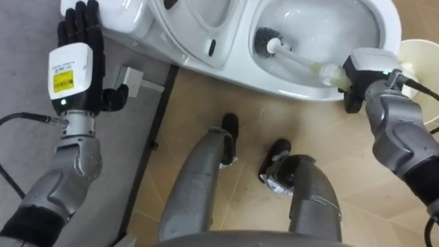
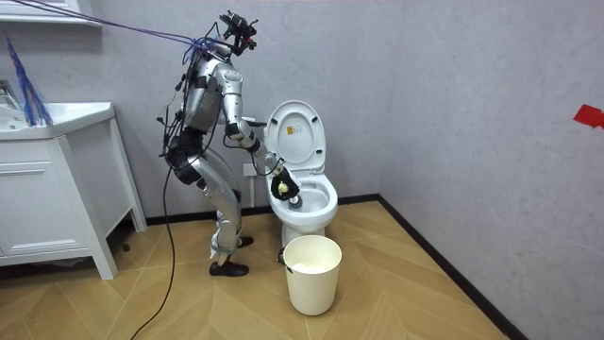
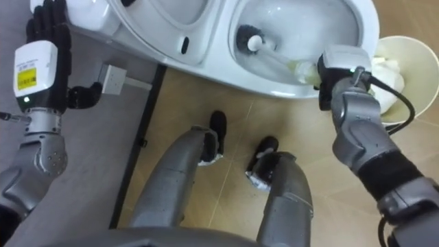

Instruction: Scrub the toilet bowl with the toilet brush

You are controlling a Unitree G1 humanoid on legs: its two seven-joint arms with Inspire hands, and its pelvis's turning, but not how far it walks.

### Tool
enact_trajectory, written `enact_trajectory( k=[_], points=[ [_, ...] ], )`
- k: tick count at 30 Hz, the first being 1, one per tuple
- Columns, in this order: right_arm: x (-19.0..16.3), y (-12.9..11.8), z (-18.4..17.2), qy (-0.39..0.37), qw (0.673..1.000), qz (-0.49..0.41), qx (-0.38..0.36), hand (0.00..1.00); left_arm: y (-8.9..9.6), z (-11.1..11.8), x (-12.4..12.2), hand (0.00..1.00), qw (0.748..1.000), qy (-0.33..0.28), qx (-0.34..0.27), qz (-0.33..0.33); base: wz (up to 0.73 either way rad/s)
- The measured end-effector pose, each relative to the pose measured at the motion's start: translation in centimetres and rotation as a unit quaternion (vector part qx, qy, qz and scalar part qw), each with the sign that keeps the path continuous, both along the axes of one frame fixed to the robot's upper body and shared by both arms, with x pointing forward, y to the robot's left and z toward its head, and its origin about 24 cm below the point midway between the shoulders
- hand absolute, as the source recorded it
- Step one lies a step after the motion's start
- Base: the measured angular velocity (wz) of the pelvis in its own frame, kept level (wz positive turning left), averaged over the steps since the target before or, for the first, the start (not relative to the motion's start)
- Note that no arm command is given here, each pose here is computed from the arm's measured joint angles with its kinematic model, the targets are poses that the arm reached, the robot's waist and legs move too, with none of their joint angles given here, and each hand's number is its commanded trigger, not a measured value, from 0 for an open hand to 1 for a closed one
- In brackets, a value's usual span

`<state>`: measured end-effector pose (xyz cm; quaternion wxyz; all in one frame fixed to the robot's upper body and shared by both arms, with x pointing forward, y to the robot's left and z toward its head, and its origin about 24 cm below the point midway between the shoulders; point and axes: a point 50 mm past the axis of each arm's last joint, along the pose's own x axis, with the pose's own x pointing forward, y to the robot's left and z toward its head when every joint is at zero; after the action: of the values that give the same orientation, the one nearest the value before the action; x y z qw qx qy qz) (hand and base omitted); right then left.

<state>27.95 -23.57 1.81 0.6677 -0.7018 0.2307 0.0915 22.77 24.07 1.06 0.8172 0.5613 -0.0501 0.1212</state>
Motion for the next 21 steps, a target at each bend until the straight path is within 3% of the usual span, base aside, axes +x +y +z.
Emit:
enact_trajectory(
  k=[5,11,15,21],
  points=[
    [0.0,-1.7,-1.3,0.019,1.0,-0.02,-0.009,1.0,0.2,-0.6,-0.2,0.0,1.0,0.008,-0.022,0.008,0.01],
    [0.8,-5.3,-2.9,0.027,0.988,-0.109,0.106,1.0,-0.1,0.1,0.9,0.0,1.0,-0.012,-0.014,-0.005,0.2],
    [2.6,-6.5,-0.8,-0.039,0.974,-0.15,0.167,1.0,-0.1,0.2,1.0,0.0,1.0,-0.003,-0.007,-0.011,0.12],
    [1.2,-8.5,-1.7,-0.025,0.971,-0.177,0.16,1.0,0.8,-1.6,-0.3,0.0,0.998,0.064,0.005,-0.005,-0.02]
  ],
)
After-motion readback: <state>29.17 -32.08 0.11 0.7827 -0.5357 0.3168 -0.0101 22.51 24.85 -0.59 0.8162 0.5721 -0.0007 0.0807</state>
